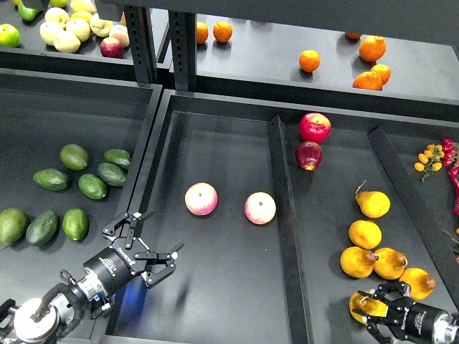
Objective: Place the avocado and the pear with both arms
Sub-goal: 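Carry the pear with the right gripper into the pear and orange bin, then open the right gripper to release the pear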
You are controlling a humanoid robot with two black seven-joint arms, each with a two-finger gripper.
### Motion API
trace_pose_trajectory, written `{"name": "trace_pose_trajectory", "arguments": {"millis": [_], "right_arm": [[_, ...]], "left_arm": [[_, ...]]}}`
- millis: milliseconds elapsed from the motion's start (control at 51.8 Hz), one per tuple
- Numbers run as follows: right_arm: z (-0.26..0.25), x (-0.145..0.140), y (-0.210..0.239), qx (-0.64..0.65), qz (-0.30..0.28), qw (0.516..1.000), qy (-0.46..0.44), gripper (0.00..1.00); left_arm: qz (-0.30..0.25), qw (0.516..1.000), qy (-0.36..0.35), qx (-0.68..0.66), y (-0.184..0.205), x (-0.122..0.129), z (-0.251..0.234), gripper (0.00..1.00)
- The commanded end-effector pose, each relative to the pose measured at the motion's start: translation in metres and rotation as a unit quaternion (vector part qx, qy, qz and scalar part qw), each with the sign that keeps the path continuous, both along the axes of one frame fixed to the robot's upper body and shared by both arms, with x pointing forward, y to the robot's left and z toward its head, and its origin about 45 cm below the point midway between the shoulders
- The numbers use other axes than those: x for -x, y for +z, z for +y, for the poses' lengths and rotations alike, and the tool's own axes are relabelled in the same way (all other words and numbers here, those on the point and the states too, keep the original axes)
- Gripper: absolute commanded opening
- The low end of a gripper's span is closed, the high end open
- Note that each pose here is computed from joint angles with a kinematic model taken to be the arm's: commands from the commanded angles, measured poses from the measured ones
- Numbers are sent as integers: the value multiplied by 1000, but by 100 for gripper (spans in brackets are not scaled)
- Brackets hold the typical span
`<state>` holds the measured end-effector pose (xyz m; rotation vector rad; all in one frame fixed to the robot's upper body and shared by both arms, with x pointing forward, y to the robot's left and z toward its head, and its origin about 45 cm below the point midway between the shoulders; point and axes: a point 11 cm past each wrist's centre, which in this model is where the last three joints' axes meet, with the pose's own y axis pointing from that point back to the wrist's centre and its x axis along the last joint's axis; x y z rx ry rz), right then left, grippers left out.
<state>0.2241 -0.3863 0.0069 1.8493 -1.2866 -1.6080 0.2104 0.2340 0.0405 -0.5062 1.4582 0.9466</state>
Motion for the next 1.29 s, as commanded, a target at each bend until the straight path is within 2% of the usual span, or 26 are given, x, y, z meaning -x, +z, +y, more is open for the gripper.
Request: {"name": "trace_pose_trajectory", "arguments": {"millis": [0,232,406,425,657,811,1101,1275], "right_arm": [[1,1,-1,-1,1,1000,-1,25],[1,3,-4,2,6,1000,-1,33],[2,3,-4,1,6,1000,-1,42],[2,3,-4,1,6,1000,-1,47],[4,2,-3,-3,4,1000,1,71],[3,-2,1,-4,-3,1000,1,99],[2,-18,24,-8,-23,1000,-2,99],[-9,-42,61,-6,-55,998,-13,99]], "left_arm": [[0,1000,0,0,0,0,0,99],[1,1000,-1,0,-1,1,-1,99],[2,1000,-3,0,-1,1,-2,99],[2,1000,-3,0,-1,1,-2,99],[3,1000,-5,1,-1,2,-3,99],[3,1000,-5,1,-2,2,-3,99],[4,1000,-6,1,-2,2,-4,99],[5,1000,-6,1,-3,3,-3,99]]}}
